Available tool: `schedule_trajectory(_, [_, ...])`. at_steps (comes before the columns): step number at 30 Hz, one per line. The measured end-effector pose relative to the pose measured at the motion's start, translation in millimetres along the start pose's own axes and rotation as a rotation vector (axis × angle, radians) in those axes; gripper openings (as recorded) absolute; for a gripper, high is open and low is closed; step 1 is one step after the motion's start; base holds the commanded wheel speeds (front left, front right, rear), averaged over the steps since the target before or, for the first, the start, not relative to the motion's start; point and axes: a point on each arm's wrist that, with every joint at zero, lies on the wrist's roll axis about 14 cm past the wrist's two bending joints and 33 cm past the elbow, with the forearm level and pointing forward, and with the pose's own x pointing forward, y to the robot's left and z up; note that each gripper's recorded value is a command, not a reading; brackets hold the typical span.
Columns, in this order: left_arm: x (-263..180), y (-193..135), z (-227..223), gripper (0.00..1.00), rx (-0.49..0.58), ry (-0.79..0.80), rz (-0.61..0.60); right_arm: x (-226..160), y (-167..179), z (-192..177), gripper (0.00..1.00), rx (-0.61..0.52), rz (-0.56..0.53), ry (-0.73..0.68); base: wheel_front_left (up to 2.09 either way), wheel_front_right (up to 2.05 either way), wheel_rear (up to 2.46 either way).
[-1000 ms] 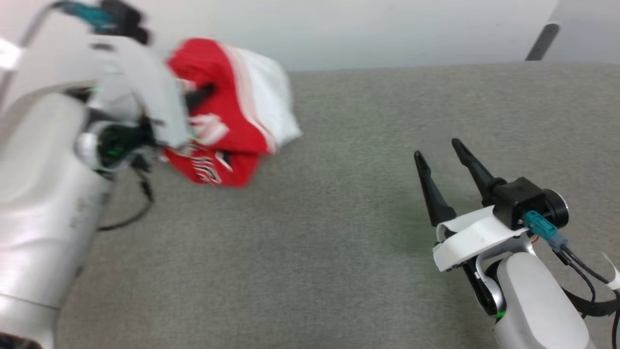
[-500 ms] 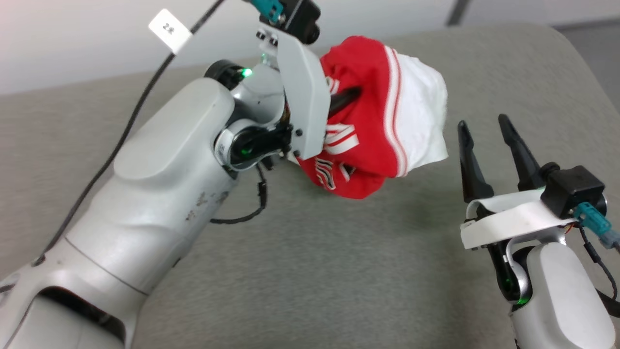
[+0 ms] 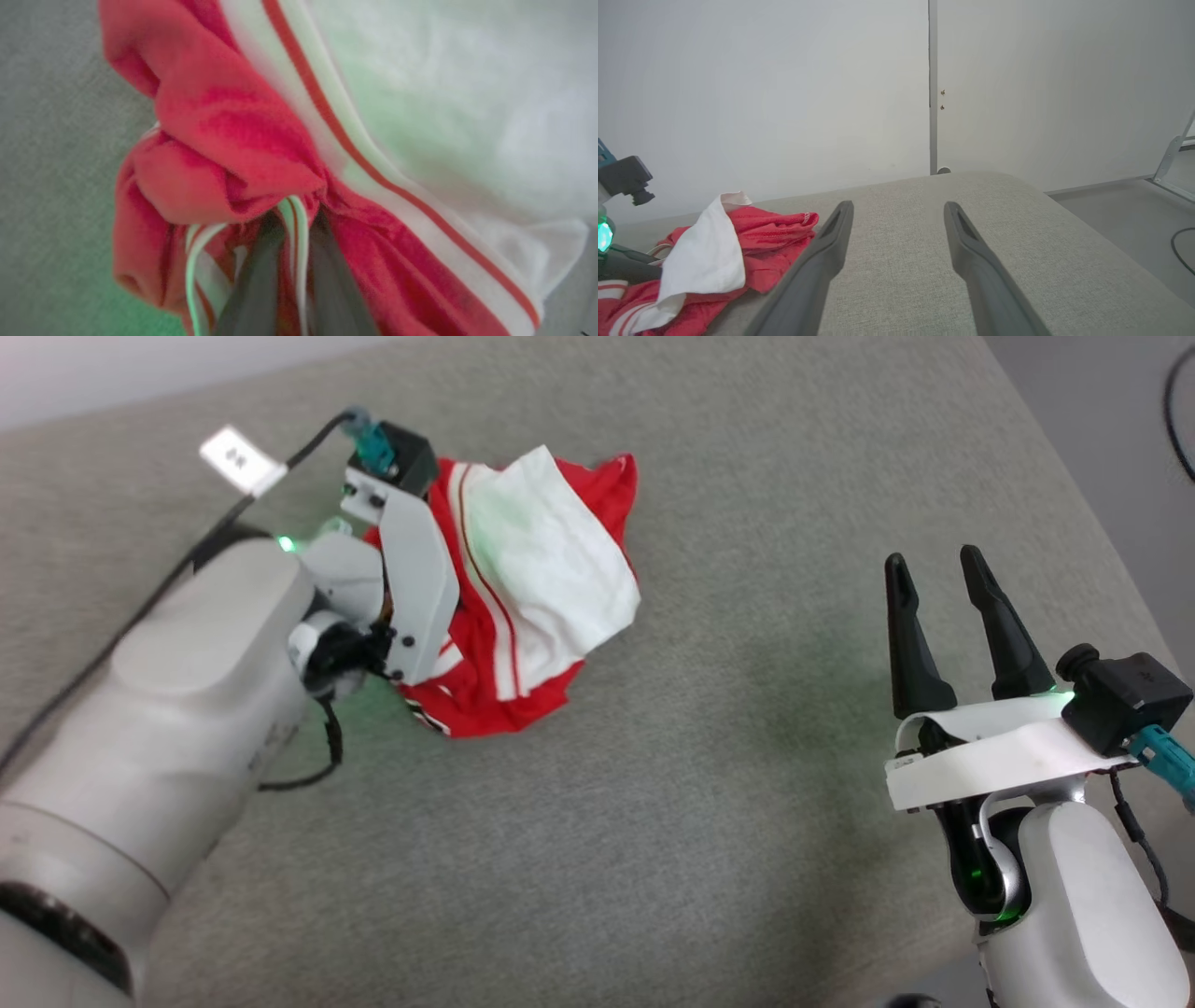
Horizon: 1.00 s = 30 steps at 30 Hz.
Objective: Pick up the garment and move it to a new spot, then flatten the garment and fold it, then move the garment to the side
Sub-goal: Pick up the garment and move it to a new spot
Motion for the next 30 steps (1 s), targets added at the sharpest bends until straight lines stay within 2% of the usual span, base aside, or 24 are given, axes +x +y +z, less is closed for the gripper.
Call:
schedule_trajectory(5, [23.6,-1.0,-6.4,0.0,0.084,0.084,-0.01,-1.7,-11.4,-11.3,1.0,-0.002,-0.035,0.033,0.0,0.0,0.0])
schedule_trajectory(9, [33.8,-3.8,-5.3,0.0,0.068,0.085,-0.036,-1.3,-14.8,-16.2,1.0,-0.01,-0.045,0.048,0.0,0.0,0.0])
schedule_trajectory(10, [33.9,-5.1,-4.8,0.14,0.068,0.082,-0.039,-1.3,-14.8,-16.7,1.0,-0.014,-0.044,0.05,0.0,0.0,0.0])
schedule_trajectory(13, [31.7,-10.4,-1.0,0.44,0.06,0.044,-0.055,-0.5,-12.6,-19.5,1.0,-0.039,-0.034,0.058,0.0,0.0,0.0])
schedule_trajectory(15, [27.5,-16.7,2.5,0.79,0.045,0.01,-0.076,0.3,-9.4,-21.9,1.0,-0.05,-0.023,0.064,0.0,0.0,0.0])
schedule_trajectory(16, [24.5,-19.6,5.4,1.0,0.039,-0.016,-0.085,0.8,-7.5,-23.6,1.0,-0.057,-0.017,0.068,0.0,0.0,0.0])
schedule_trajectory(20, [9.2,-40.1,18.7,1.0,0.046,-0.13,-0.131,1.0,4.9,-34.4,1.0,-0.087,0.024,0.096,0.0,0.0,0.0])
schedule_trajectory(23, [-11.1,-46.1,32.6,1.0,0.001,-0.248,-0.151,5.2,20.0,-37.6,1.0,-0.103,0.07,0.097,0.0,0.0,0.0])
schedule_trajectory(30, [-76.5,-25.3,36.8,1.0,-0.102,-0.464,-0.068,8.2,54.0,-41.7,1.0,-0.107,0.18,0.098,0.0,0.0,0.0])
